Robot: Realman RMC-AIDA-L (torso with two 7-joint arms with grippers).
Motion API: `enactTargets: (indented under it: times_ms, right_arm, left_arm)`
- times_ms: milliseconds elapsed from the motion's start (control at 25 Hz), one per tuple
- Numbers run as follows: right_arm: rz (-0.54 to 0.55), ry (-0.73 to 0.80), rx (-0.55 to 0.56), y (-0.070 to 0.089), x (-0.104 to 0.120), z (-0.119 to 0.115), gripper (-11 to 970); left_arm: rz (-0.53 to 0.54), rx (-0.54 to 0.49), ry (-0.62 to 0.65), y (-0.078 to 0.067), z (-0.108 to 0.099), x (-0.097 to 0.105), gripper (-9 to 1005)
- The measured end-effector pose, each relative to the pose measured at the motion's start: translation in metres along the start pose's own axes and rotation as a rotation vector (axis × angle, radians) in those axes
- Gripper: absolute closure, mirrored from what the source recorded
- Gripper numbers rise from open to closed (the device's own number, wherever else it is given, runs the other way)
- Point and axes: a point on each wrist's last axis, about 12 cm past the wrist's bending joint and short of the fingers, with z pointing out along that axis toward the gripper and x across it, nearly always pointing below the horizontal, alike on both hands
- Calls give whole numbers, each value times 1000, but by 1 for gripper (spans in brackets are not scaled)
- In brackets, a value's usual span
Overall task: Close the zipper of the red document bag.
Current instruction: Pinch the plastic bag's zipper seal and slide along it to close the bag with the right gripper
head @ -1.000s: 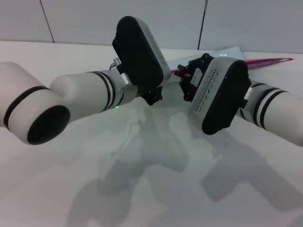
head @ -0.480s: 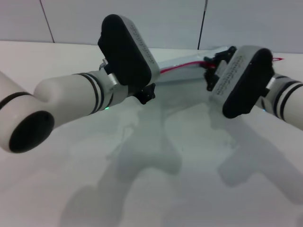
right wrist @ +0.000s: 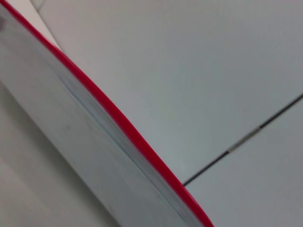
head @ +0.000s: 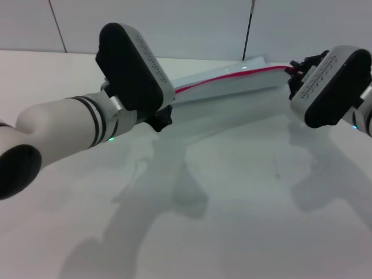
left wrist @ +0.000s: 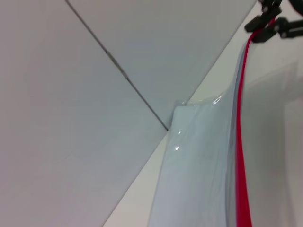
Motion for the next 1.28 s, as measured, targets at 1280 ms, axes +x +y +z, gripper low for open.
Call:
enactTargets:
  times_ms: [1280]
  right_arm:
    - [10, 44, 49, -14, 17, -3, 843]
  left_arm:
    - [1, -29, 24, 5, -4, 11, 820]
